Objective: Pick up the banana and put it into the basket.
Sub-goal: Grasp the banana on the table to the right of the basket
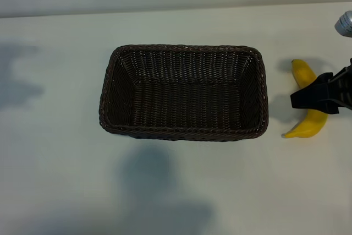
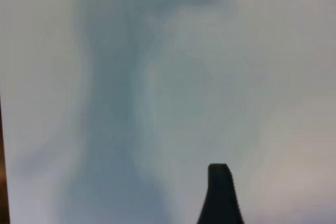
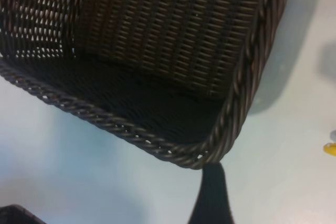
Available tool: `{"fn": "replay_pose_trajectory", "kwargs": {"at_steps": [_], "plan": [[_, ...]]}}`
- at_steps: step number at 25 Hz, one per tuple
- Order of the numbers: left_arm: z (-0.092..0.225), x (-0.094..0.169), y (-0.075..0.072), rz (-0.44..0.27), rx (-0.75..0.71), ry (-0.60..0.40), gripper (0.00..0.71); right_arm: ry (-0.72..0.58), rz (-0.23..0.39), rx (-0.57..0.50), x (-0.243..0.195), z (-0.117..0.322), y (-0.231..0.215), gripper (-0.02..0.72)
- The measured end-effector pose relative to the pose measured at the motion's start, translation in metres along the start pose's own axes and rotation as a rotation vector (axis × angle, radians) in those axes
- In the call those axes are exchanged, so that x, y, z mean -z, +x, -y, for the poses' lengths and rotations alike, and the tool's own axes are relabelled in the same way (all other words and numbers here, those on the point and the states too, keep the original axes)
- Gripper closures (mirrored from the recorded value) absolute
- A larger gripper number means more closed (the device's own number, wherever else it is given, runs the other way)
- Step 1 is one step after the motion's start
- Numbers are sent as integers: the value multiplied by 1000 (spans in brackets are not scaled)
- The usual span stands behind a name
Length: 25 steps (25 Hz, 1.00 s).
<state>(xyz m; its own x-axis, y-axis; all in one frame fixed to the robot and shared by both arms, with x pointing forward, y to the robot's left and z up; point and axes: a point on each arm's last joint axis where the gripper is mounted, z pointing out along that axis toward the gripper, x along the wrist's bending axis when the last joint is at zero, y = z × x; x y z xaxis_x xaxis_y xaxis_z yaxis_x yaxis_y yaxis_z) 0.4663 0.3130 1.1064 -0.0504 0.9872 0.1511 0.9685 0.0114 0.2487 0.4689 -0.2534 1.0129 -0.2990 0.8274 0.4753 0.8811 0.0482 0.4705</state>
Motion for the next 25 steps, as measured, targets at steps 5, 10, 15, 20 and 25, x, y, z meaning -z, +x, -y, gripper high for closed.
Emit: {"fn": "replay_pose_trajectory", "kwargs": {"at_steps": [5, 10, 15, 20, 25], "plan": [[60, -6, -5, 55, -4, 16, 153, 0, 0, 0, 0, 0, 0, 119], [108, -16, -12, 129, -16, -35, 152, 0, 0, 0, 0, 0, 0, 119], [150, -19, -12, 137, -8, -126, 152, 0, 0, 0, 0, 0, 0, 119], [177, -24, -12, 139, 2, -225, 152, 1, -1, 0, 0, 0, 0, 119], [192, -21, -11, 141, 12, -340, 152, 1, 0, 0, 0, 0, 0, 119]]}}
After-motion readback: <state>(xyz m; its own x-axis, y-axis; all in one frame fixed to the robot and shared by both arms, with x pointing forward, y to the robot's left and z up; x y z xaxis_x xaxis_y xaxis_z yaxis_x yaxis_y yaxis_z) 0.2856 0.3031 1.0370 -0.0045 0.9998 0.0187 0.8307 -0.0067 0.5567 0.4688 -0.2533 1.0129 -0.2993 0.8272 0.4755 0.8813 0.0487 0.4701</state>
